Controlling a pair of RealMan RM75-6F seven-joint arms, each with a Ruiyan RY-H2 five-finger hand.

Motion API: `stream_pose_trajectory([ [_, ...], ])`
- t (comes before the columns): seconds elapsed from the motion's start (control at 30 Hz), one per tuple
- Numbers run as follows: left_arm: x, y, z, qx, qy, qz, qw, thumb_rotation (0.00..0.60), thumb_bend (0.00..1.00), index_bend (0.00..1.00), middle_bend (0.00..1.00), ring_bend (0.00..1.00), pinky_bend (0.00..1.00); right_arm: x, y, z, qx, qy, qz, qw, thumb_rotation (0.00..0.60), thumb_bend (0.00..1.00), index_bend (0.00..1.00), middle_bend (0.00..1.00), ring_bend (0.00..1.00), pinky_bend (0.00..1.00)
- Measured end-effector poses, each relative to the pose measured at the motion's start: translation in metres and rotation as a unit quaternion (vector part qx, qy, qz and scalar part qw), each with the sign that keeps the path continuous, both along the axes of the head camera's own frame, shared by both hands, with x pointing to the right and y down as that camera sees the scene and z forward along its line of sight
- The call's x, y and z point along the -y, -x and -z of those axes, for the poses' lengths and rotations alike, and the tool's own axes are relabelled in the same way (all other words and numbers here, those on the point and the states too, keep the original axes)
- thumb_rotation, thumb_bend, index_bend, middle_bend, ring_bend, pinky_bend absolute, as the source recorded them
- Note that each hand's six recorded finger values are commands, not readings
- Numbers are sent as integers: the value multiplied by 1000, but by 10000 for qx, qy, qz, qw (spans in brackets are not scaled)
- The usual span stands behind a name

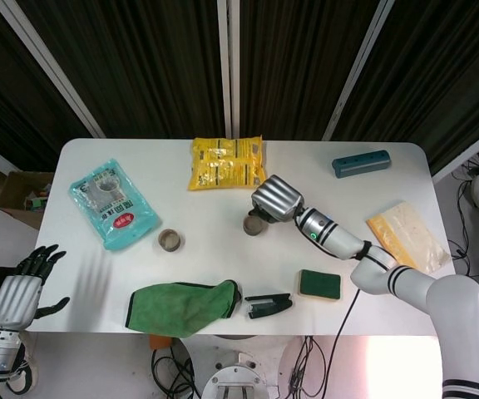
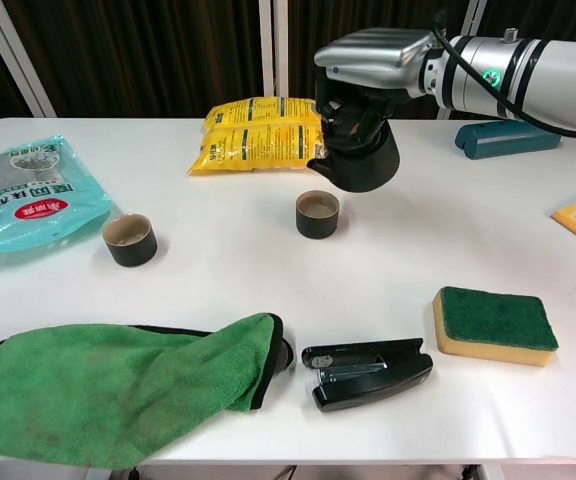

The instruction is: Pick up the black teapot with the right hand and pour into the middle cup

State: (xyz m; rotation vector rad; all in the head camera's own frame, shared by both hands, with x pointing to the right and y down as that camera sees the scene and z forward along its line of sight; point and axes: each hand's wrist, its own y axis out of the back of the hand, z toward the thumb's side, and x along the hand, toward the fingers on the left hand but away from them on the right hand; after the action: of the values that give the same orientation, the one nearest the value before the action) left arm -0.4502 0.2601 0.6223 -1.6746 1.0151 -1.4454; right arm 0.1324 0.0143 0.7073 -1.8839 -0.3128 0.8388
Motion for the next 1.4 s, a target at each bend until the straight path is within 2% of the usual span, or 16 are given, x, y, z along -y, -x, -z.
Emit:
stream_pose_trajectory([
  [0.2,0,0,1,2,-7,-3,10000,600,129,172,88,74,217,9,-7,13,392,75,-345,9986,600,324,1000,1000,982,766],
  [0.43,1,-4,0,-11,6,-44,10000,600,129,173,87,73,217,12,-34,25,673,173,-729,9949,600,322,1000,1000,983,766],
  [0.7,3,-10,-3,-51,17,-127,9999,600,129,173,88,73,217,1,-80,28,675,290,-1122,9910,600,321,1000,1000,984,766],
  [1.07,3,-14,-6,-51,62,-183,9998,600,129,173,88,73,217,-27,-140,10,548,599,-1676,9825,600,321,1000,1000,984,766],
  [1.4,3,-14,-5,-21,74,-182,9998,600,129,173,88,73,217,-46,-159,-15,399,715,-1788,9805,600,323,1000,1000,984,766],
])
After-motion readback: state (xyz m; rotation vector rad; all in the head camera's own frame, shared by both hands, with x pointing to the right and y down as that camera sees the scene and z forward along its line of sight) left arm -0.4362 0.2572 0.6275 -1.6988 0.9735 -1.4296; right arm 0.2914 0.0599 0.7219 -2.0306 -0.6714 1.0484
